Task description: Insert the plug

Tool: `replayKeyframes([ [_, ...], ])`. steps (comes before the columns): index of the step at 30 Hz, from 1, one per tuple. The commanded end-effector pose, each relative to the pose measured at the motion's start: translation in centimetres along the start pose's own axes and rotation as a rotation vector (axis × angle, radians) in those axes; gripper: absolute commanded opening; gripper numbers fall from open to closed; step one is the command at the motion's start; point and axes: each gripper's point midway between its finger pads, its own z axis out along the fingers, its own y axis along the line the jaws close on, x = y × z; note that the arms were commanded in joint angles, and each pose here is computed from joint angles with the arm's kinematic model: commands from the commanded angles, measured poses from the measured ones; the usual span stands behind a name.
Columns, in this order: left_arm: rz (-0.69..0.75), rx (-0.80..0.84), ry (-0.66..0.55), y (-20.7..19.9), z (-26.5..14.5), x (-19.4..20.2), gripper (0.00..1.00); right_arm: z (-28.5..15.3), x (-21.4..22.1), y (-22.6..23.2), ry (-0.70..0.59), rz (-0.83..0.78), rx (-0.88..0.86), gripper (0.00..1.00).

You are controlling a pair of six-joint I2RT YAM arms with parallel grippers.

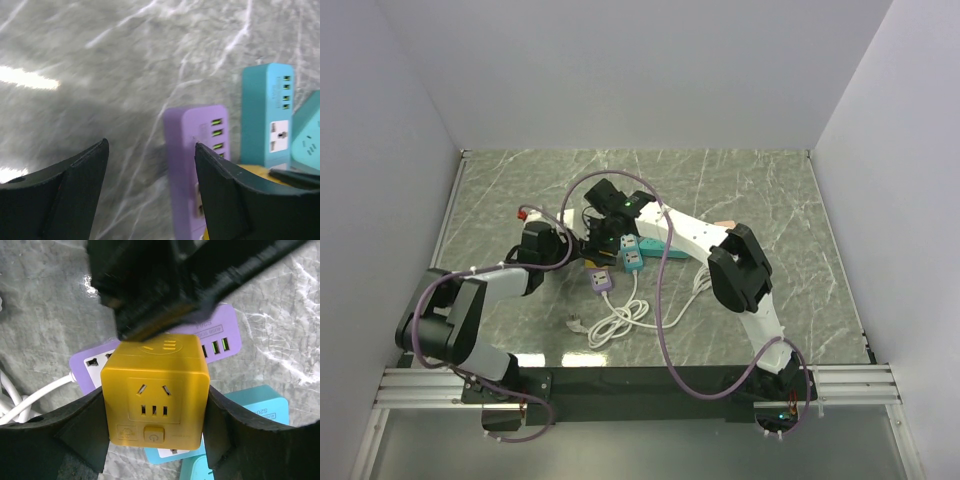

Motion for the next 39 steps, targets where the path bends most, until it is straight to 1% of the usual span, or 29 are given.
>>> replayKeyframes([
  [1, 0.011, 0.108, -0.013, -3.0, 1.1, -1.7, 0.75, 0.7, 1.6, 1.4, 0.066, -0.036, -0.034, 0.00],
  [8, 0.021, 0.165, 0.050, -4.7, 2.3, -0.2, 0.73, 0.8, 1.9, 1.5, 0.077, -0.020, -0.033, 0.00],
  [12, 0.009, 0.227, 0.085, -6.3, 2.6, 0.9, 0.73, 0.5, 2.1, 1.5, 0.077, -0.004, -0.014, 0.00],
  [13, 0.014, 0.243, 0.088, -7.0, 2.5, 1.0, 0.73, 0.3, 2.4, 1.1, 0.090, 0.003, 0.017, 0.00],
  [14, 0.019, 0.250, 0.094, -7.4, 2.6, 1.2, 0.73, 0.3, 2.2, 0.6, 0.076, 0.005, 0.049, 0.00],
  [20, 0.023, 0.337, 0.127, -10.3, 2.3, 2.2, 0.73, -1.3, 3.1, 0.4, 0.062, 0.049, 0.158, 0.00],
  [23, 0.031, 0.348, 0.147, -11.0, 2.6, 2.9, 0.73, -2.4, 3.0, -0.3, 0.040, 0.090, 0.236, 0.00],
  [27, 0.031, 0.384, 0.165, -12.0, 3.0, 3.3, 0.73, -4.2, 3.2, -2.1, 0.042, 0.130, 0.365, 0.00],
  [30, 0.032, 0.436, 0.180, -13.0, 2.9, 3.9, 0.73, -5.3, 3.0, -2.7, 0.034, 0.142, 0.393, 0.00],
  [34, 0.036, 0.475, 0.177, -13.9, 2.6, 3.6, 0.73, -5.9, 2.6, -3.0, 0.039, 0.136, 0.384, 0.00],
  [39, 0.062, 0.434, 0.114, -13.7, 1.9, 1.3, 0.77, -6.0, 2.5, -3.7, 0.074, 0.128, 0.366, 0.00],
])
